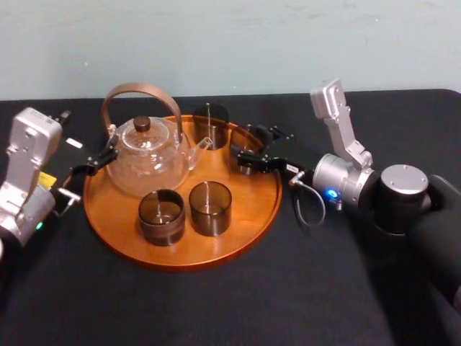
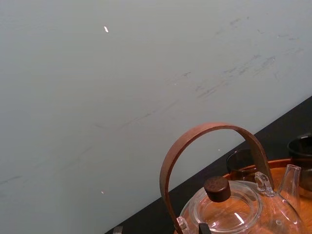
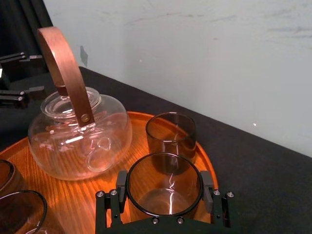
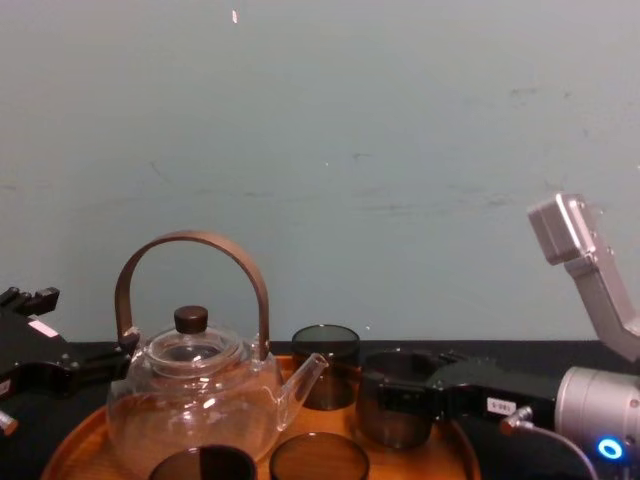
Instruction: Pick up the glass from the table and place it on the tray.
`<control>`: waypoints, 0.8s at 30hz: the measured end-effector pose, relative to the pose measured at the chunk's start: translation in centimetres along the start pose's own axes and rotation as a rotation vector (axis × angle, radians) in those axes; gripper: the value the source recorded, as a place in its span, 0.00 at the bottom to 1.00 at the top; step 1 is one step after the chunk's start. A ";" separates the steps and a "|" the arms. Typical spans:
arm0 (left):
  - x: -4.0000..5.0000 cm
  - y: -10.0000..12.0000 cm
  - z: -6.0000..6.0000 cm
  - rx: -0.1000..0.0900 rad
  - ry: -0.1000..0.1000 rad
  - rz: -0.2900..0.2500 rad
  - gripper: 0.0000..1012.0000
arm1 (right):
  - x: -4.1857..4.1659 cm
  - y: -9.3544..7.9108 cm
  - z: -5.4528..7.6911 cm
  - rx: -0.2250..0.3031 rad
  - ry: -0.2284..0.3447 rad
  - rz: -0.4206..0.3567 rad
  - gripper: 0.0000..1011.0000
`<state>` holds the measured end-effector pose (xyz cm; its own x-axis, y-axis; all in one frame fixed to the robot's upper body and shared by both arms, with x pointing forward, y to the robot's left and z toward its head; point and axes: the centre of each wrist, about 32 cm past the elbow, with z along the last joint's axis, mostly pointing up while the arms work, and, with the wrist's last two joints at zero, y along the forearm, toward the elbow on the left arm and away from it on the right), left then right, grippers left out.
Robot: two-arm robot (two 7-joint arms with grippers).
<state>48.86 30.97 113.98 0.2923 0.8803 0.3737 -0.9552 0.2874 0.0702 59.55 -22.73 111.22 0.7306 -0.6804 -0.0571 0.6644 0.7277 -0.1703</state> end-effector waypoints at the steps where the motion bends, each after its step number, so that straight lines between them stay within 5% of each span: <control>1: 0.00 0.0 0.0 0.000 0.000 0.000 1.00 | -0.03 0.1 -0.1 -0.001 0.001 0.002 0.89; 24: 0.00 0.0 0.0 0.000 0.000 0.000 1.00 | -0.55 1.0 -0.8 -0.017 0.002 0.019 0.89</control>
<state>48.86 30.97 113.98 0.2923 0.8803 0.3737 -0.9552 0.2874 0.0703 59.67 -21.71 110.32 0.7425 -0.6670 -0.0621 0.6480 0.7386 -0.1857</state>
